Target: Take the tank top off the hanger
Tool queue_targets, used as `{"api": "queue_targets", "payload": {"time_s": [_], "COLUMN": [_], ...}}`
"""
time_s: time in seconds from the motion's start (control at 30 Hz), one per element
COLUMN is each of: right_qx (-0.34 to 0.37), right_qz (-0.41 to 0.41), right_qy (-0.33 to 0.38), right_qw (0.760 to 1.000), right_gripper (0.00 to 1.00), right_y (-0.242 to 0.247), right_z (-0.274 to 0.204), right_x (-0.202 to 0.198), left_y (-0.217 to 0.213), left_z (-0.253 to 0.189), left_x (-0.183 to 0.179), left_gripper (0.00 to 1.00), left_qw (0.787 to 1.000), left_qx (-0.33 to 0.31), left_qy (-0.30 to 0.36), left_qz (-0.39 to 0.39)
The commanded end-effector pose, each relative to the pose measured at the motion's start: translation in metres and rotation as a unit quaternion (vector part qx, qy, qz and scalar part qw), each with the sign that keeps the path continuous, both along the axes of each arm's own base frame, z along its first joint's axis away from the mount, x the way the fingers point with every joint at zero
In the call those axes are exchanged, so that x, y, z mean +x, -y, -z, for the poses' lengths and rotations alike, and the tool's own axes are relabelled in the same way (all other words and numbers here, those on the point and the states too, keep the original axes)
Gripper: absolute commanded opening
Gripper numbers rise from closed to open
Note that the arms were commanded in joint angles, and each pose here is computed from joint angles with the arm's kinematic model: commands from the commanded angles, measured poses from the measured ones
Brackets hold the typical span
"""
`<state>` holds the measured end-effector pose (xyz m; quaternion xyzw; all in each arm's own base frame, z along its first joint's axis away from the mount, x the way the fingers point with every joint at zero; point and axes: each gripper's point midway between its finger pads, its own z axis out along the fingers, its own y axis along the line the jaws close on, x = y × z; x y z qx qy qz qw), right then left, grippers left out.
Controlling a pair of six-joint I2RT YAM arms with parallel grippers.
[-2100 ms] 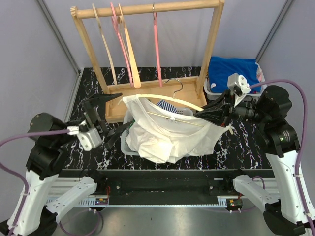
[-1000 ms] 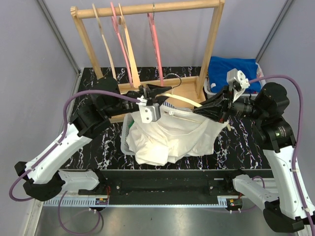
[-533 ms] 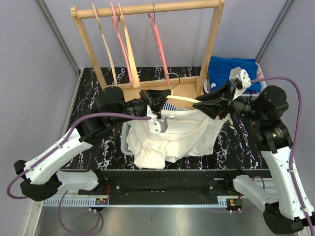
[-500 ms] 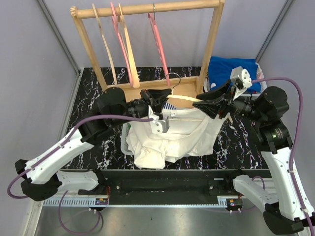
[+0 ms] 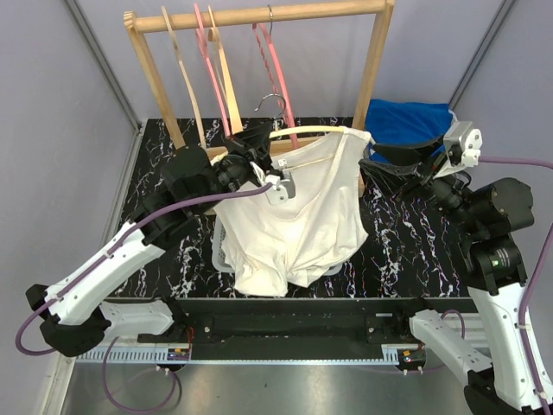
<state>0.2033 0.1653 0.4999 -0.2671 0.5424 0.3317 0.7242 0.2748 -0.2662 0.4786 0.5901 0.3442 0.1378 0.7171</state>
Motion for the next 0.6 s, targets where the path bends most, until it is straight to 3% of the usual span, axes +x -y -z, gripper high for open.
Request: {"api": "queue_targets", "payload": {"time_s": [0.0,0.13,0.4,0.57], "right_qx": [0.035,0.068,0.071,0.084], "right_qz": [-0.003,0.000,-0.016,-0.043], "right_qy": [-0.036,-0.083,-0.095,-0.099], "right_qw": [0.999,0.994,0.993,0.991], "right_gripper": [0.49,0.39,0.46,0.38], "right_y": [-0.006,-0.012,-0.018,-0.026], "right_z": [0.012,0.032,0.049,0.046], "right_x": [0.017,0.042,0.047,0.048], "left_y": [-0.033,-0.034,-0.031,-0.027], "left_z": [-0.060,-0.060,-0.055,-0.053], "left_x": [-0.019,-0.022,-0.023,-0.024], "left_gripper": [0.00,0.00,0.00,0.00], "left_qw": [0.995,0.996,0.996,0.996], "left_qx": [-0.074,-0.080,-0.076,-0.075], "left_qy": [0.058,0.048,0.043,0.041], "left_qz": [-0.018,-0.013,-0.006,0.000]}}
